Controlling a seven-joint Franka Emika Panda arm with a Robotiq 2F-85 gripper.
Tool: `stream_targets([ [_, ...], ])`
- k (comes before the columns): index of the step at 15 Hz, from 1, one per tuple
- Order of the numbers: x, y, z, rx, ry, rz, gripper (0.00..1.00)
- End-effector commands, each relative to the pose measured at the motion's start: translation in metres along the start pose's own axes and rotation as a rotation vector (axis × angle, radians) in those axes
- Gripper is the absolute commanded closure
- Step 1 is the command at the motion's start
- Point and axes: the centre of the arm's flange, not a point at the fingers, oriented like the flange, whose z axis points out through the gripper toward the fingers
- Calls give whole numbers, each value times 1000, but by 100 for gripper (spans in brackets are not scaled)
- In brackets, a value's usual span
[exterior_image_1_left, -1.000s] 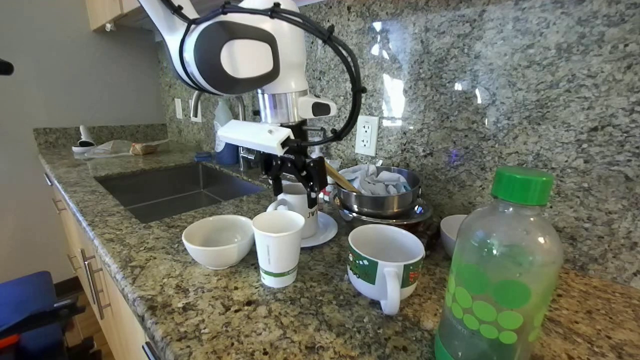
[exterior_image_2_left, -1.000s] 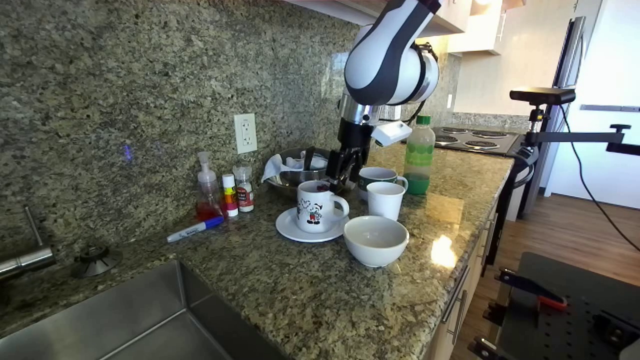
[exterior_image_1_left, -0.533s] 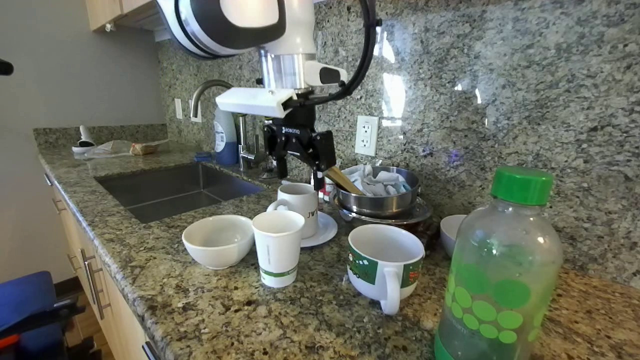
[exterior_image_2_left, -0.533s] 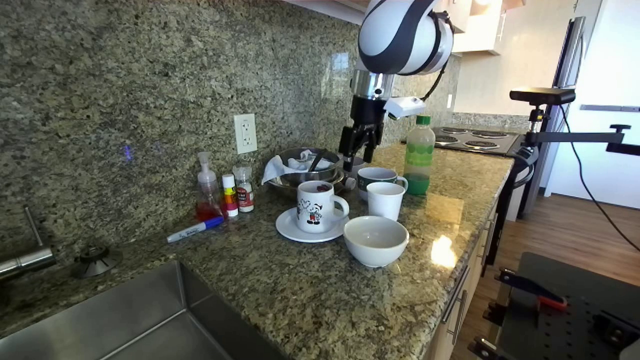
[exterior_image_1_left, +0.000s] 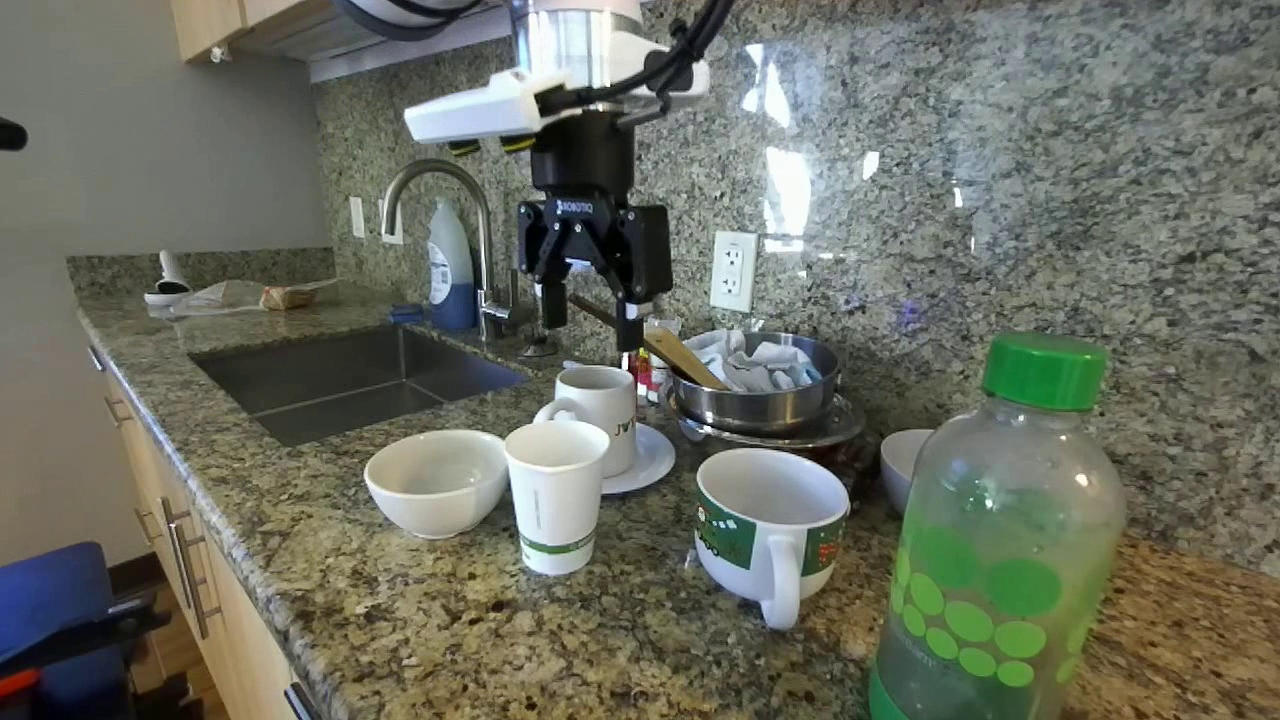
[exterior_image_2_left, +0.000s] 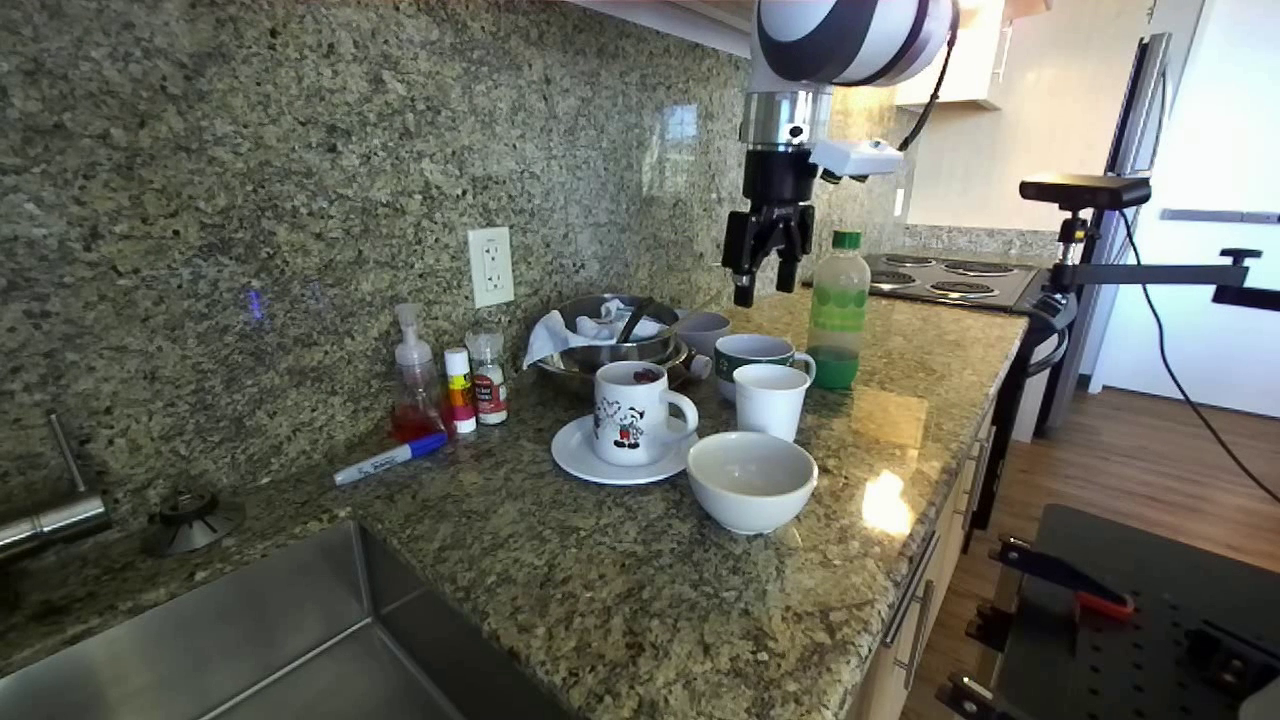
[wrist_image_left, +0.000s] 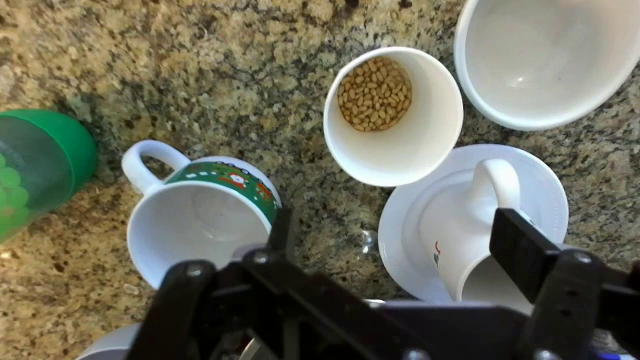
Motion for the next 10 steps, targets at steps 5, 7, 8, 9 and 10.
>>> stream_targets([
  [5,-35,16,-10,8,-75,55,0],
  [7,-21,17,-2,17,-68,47,0],
  [8,-22,17,-2,18,-70,49,0],
  [9,-23,17,-2,18,-70,49,0],
  [10,-24,17,-2,18,-70,49,0],
])
